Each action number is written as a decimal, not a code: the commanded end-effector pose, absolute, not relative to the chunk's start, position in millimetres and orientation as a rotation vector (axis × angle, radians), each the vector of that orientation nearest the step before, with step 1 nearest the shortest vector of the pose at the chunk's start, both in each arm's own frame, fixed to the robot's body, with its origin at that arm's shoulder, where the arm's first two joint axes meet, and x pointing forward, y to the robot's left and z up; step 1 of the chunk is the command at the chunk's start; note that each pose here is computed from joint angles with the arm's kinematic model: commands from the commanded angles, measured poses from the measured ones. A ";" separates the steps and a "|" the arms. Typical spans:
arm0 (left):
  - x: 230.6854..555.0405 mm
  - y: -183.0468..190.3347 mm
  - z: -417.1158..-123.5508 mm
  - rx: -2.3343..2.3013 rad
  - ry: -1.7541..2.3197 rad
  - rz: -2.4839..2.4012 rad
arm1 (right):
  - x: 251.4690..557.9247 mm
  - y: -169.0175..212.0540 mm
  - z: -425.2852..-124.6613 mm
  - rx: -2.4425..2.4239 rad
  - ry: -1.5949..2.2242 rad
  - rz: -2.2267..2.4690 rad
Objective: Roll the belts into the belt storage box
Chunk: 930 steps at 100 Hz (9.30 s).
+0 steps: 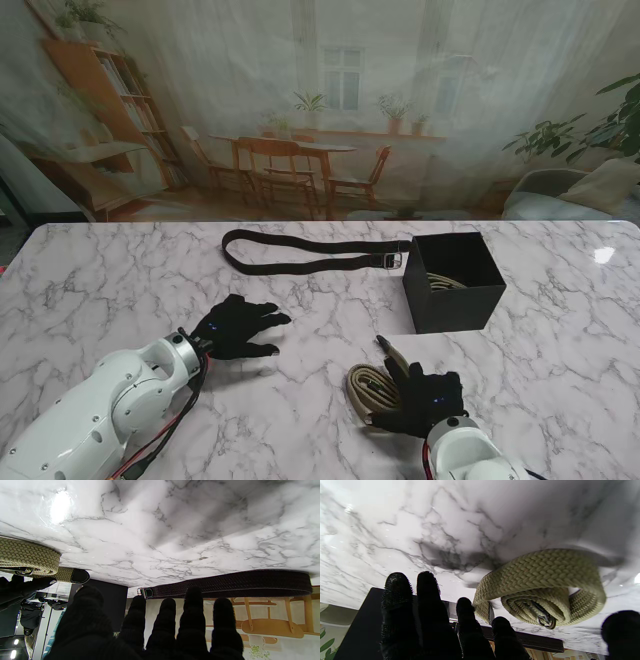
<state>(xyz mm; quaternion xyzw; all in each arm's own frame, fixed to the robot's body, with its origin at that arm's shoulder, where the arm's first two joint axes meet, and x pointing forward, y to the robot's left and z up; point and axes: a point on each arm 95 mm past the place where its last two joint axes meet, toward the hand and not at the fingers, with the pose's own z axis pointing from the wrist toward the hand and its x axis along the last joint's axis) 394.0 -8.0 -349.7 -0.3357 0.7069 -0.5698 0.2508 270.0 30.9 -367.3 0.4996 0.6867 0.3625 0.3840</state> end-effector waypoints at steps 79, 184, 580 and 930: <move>393.9 -10.4 -350.9 -0.914 1.940 -1.549 | 292.5 54.1 -394.4 1.114 1.664 1.153; 394.3 -12.6 -351.5 -0.909 1.946 -1.549 | 302.9 50.8 -397.5 0.960 1.806 1.415; 388.8 17.8 -337.9 -0.889 1.786 -1.558 | 479.1 -98.1 -236.6 0.308 1.782 0.968; 558.3 46.6 -364.2 -1.158 1.924 -1.063 | 346.0 -59.7 -293.9 0.548 1.262 1.538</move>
